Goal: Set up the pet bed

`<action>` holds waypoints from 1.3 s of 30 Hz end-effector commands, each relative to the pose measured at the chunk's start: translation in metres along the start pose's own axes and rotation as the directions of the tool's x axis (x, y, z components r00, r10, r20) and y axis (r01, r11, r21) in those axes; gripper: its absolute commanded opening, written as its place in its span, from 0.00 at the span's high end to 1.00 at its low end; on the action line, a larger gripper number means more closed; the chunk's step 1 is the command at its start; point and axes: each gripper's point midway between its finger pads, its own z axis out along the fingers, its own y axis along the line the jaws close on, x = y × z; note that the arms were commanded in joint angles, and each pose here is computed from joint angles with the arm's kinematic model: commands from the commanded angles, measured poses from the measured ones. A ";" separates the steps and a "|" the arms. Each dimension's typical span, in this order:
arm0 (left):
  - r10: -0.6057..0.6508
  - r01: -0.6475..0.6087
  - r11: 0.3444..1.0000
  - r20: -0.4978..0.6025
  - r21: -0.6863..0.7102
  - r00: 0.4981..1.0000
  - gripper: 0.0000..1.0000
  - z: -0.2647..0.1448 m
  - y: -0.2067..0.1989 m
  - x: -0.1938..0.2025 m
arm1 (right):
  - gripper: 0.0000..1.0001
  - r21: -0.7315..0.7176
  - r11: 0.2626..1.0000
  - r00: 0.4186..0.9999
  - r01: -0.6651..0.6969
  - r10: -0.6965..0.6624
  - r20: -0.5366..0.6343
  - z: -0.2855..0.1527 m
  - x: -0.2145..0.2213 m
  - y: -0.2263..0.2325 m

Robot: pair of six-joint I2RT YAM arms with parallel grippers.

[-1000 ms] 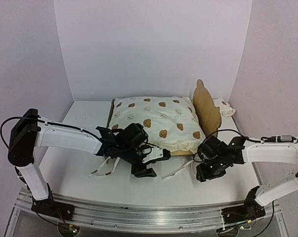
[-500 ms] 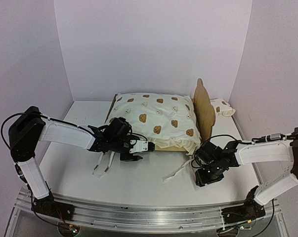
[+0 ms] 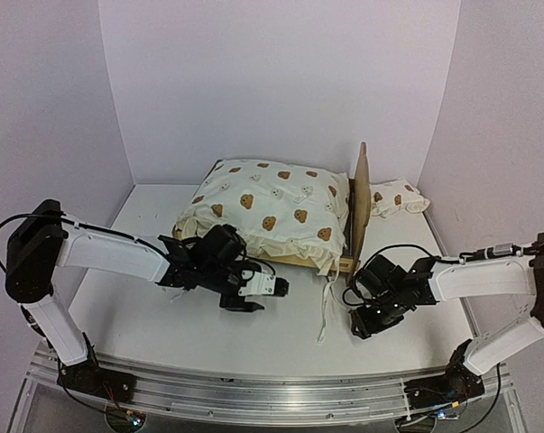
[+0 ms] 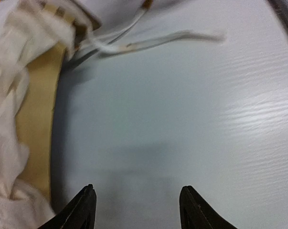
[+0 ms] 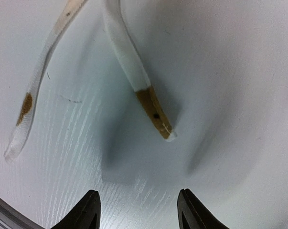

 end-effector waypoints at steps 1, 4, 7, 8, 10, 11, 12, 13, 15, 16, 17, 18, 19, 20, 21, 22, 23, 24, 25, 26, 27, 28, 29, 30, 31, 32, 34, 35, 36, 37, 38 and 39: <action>-0.104 0.076 0.974 0.120 0.215 0.987 0.39 -0.017 -0.061 -0.060 | 0.45 -0.043 0.998 0.980 0.047 -0.037 0.193 -0.013 -0.046 0.004; -0.116 0.075 0.966 0.156 0.247 0.981 0.38 -0.013 -0.070 -0.078 | 0.45 -0.086 0.993 0.968 0.082 -0.059 0.244 -0.012 -0.061 0.010; -0.114 0.061 0.961 0.185 0.269 0.976 0.37 -0.012 -0.075 -0.088 | 0.46 -0.092 0.992 0.969 0.085 -0.061 0.240 0.001 -0.065 0.005; -0.107 0.051 0.961 0.195 0.273 0.975 0.37 -0.012 -0.077 -0.090 | 0.48 -0.093 0.992 0.971 0.083 -0.060 0.232 0.006 -0.065 0.003; -0.090 0.030 0.961 0.208 0.275 0.974 0.36 -0.011 -0.080 -0.093 | 0.51 -0.097 0.991 0.978 0.096 -0.076 0.195 0.016 -0.062 0.004; -0.083 0.022 0.961 0.214 0.274 0.973 0.36 -0.011 -0.080 -0.095 | 0.53 -0.101 0.990 0.981 0.096 -0.076 0.181 0.020 -0.060 0.005; -0.076 0.014 0.962 0.216 0.274 0.973 0.35 -0.010 -0.080 -0.095 | 0.57 -0.106 0.990 0.984 0.093 -0.075 0.161 0.024 -0.057 0.005; -0.070 0.007 0.962 0.217 0.275 0.974 0.35 -0.010 -0.080 -0.095 | 0.60 -0.111 0.990 0.987 0.087 -0.070 0.146 0.026 -0.055 0.006; -0.055 -0.007 0.962 0.222 0.272 0.974 0.34 -0.009 -0.079 -0.096 | 0.69 -0.105 0.993 0.994 0.058 -0.048 0.099 0.030 -0.045 0.003; -0.051 -0.011 0.963 0.224 0.269 0.973 0.34 -0.009 -0.079 -0.097 | 0.72 -0.101 0.994 0.996 0.048 -0.040 0.078 0.030 -0.039 0.002; -0.051 -0.012 0.964 0.228 0.267 0.972 0.34 -0.009 -0.078 -0.098 | 0.75 -0.089 0.995 0.998 0.038 -0.033 0.051 0.029 -0.029 -0.001; -0.055 -0.010 0.964 0.232 0.266 0.971 0.34 -0.009 -0.077 -0.100 | 0.78 -0.073 0.997 0.999 0.035 -0.032 0.037 0.027 -0.022 -0.003; -0.060 -0.006 0.964 0.237 0.267 0.970 0.34 -0.009 -0.076 -0.102 | 0.82 -0.060 0.998 0.999 0.031 -0.029 0.025 0.025 -0.016 -0.005; -0.065 -0.004 0.962 0.242 0.272 0.968 0.34 -0.008 -0.076 -0.103 | 0.87 -0.054 0.998 1.000 0.023 -0.022 0.015 0.024 -0.009 -0.006; -0.068 -0.004 0.961 0.248 0.277 0.966 0.34 -0.008 -0.077 -0.105 | 0.92 -0.054 0.998 1.000 0.012 -0.012 0.004 0.023 -0.002 -0.007; -0.069 -0.005 0.960 0.254 0.279 0.965 0.34 -0.008 -0.077 -0.106 | 0.96 -0.062 0.998 1.000 0.001 -0.001 -0.004 0.020 0.003 -0.006; -0.069 -0.007 0.960 0.261 0.280 0.963 0.34 -0.008 -0.077 -0.108 | 1.00 -0.073 0.997 1.000 -0.011 0.010 -0.011 0.016 0.008 -0.004; -0.068 -0.008 0.961 0.263 0.278 0.962 0.34 -0.007 -0.076 -0.109 | 1.00 -0.084 0.996 1.000 -0.018 0.017 -0.018 0.011 0.012 -0.002; -0.068 -0.008 0.962 0.264 0.274 0.962 0.34 -0.006 -0.075 -0.110 | 1.00 -0.090 0.996 1.000 -0.017 0.015 -0.022 0.004 0.016 0.001; -0.066 -0.008 0.963 0.265 0.268 0.962 0.34 -0.006 -0.073 -0.111 | 1.00 -0.121 0.993 1.000 -0.015 0.012 -0.028 -0.003 0.019 0.007; -0.064 -0.009 0.965 0.268 0.263 0.961 0.34 -0.005 -0.072 -0.112 | 1.00 -0.155 0.988 0.999 -0.014 0.009 -0.033 -0.010 0.022 0.014; -0.063 -0.009 0.967 0.271 0.256 0.961 0.34 -0.005 -0.070 -0.113 | 1.00 -0.193 0.981 0.999 -0.012 0.005 -0.039 -0.018 0.024 0.021; -0.064 -0.007 0.968 0.277 0.250 0.959 0.34 -0.006 -0.068 -0.115 | 1.00 -0.240 0.971 0.999 -0.011 0.001 -0.043 -0.027 0.027 0.030; -0.066 -0.006 0.970 0.286 0.243 0.956 0.34 -0.006 -0.065 -0.118 | 1.00 -0.290 0.957 0.999 -0.009 -0.003 -0.040 -0.036 0.028 0.039; -0.071 -0.002 0.971 0.299 0.238 0.952 0.34 -0.007 -0.063 -0.122 | 1.00 -0.347 0.938 0.999 -0.010 -0.003 -0.037 -0.045 0.027 0.050; -0.077 0.002 0.972 0.312 0.234 0.947 0.34 -0.008 -0.060 -0.126 | 1.00 -0.402 0.915 0.999 -0.012 -0.003 -0.036 -0.054 0.027 0.061; -0.087 0.007 0.976 0.357 0.220 0.930 0.34 -0.011 -0.053 -0.138 | 1.00 -0.466 0.885 1.000 -0.026 0.028 -0.001 -0.071 0.012 0.075; -0.092 0.013 0.979 0.383 0.205 0.919 0.34 -0.013 -0.048 -0.145 | 1.00 -0.485 0.874 0.998 -0.037 0.056 0.023 -0.079 0.003 0.079; -0.095 0.020 0.983 0.412 0.183 0.906 0.34 -0.015 -0.042 -0.152 | 1.00 -0.500 0.865 0.995 -0.052 0.090 0.052 -0.084 -0.008 0.083; -0.097 0.029 0.987 0.435 0.161 0.895 0.34 -0.017 -0.036 -0.158 | 1.00 -0.513 0.854 0.987 -0.084 0.141 0.074 -0.088 -0.020 0.086; -0.099 0.039 0.989 0.459 0.139 0.883 0.34 -0.019 -0.030 -0.163 | 1.00 -0.529 0.840 0.976 -0.123 0.199 0.090 -0.092 -0.032 0.089; -0.102 0.049 0.991 0.477 0.121 0.873 0.34 -0.020 -0.026 -0.167 | 1.00 -0.549 0.822 0.966 -0.150 0.241 0.097 -0.096 -0.042 0.093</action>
